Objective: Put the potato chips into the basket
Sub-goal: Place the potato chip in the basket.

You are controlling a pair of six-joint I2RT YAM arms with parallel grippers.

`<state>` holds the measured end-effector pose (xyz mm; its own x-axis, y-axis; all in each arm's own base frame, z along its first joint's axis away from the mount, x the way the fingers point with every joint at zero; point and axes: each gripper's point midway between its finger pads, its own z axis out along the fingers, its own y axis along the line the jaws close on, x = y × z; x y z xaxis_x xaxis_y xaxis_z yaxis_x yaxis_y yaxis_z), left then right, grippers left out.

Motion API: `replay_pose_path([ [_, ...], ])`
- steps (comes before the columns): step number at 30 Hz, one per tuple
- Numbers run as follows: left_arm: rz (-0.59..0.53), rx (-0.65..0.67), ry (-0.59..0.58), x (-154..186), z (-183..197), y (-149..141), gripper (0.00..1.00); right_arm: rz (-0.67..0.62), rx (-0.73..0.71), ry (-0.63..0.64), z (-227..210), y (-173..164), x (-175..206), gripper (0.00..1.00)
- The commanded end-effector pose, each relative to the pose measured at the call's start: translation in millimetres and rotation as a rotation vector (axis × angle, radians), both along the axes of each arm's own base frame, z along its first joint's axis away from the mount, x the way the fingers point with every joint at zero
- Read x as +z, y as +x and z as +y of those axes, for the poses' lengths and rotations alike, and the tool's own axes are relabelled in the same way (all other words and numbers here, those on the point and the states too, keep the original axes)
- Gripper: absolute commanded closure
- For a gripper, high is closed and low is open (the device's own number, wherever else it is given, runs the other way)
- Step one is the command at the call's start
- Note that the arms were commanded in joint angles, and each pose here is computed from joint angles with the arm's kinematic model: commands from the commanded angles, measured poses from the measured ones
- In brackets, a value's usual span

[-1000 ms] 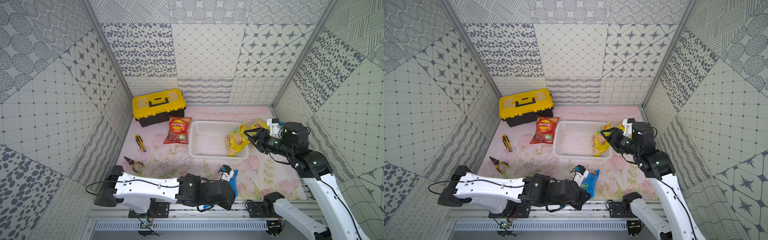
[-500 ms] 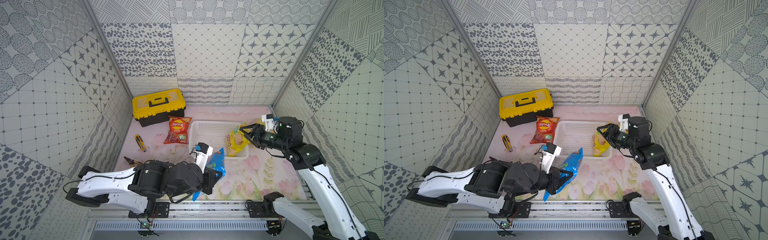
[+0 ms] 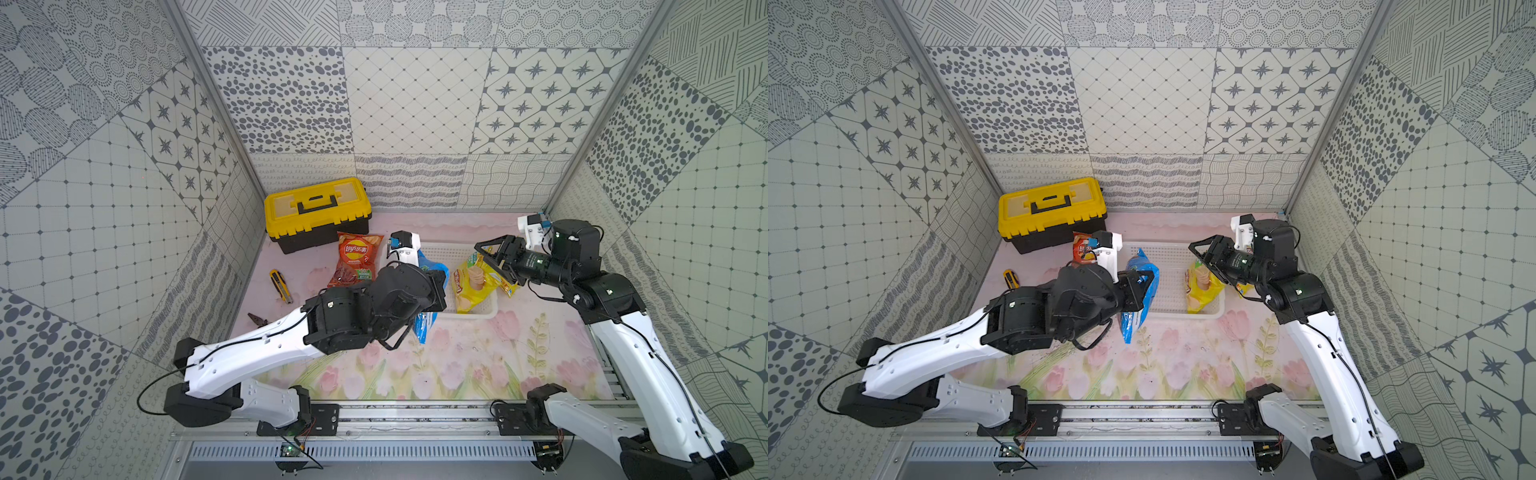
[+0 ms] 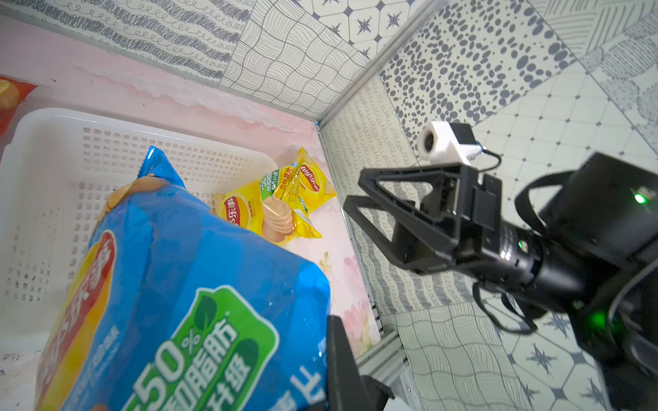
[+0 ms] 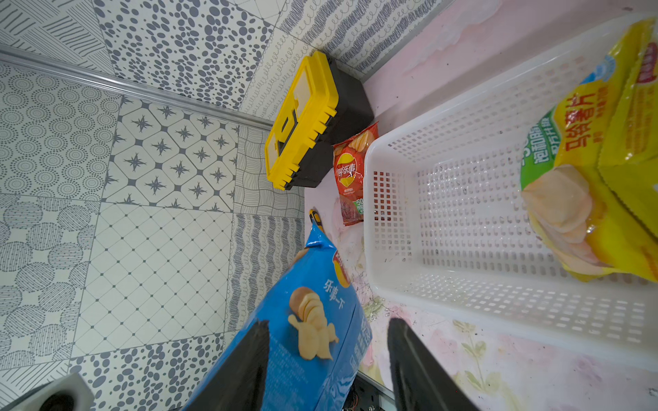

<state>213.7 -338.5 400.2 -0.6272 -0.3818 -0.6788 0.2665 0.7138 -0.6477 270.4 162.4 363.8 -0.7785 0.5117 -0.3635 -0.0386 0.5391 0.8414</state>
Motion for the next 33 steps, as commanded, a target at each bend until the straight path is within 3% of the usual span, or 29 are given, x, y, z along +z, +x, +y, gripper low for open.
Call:
replay_pose_path([
  [1,0.027,0.101,-0.230,24.2,-20.3,43.9,1.00,-0.071,0.012,0.005,-1.5,-1.1,14.8,0.43],
  [15,0.380,0.326,-0.487,-33.9,-22.2,119.6,1.00,-0.082,-0.033,0.000,-18.2,-14.7,10.6,0.43],
  [25,0.662,0.378,-0.638,-96.9,-49.9,139.3,1.00,-0.071,-0.047,-0.004,-20.2,-13.1,6.7,0.43],
  [33,0.808,0.389,-0.761,-128.9,-81.2,149.5,1.00,-0.067,-0.064,-0.007,-22.8,-13.0,4.3,0.43],
])
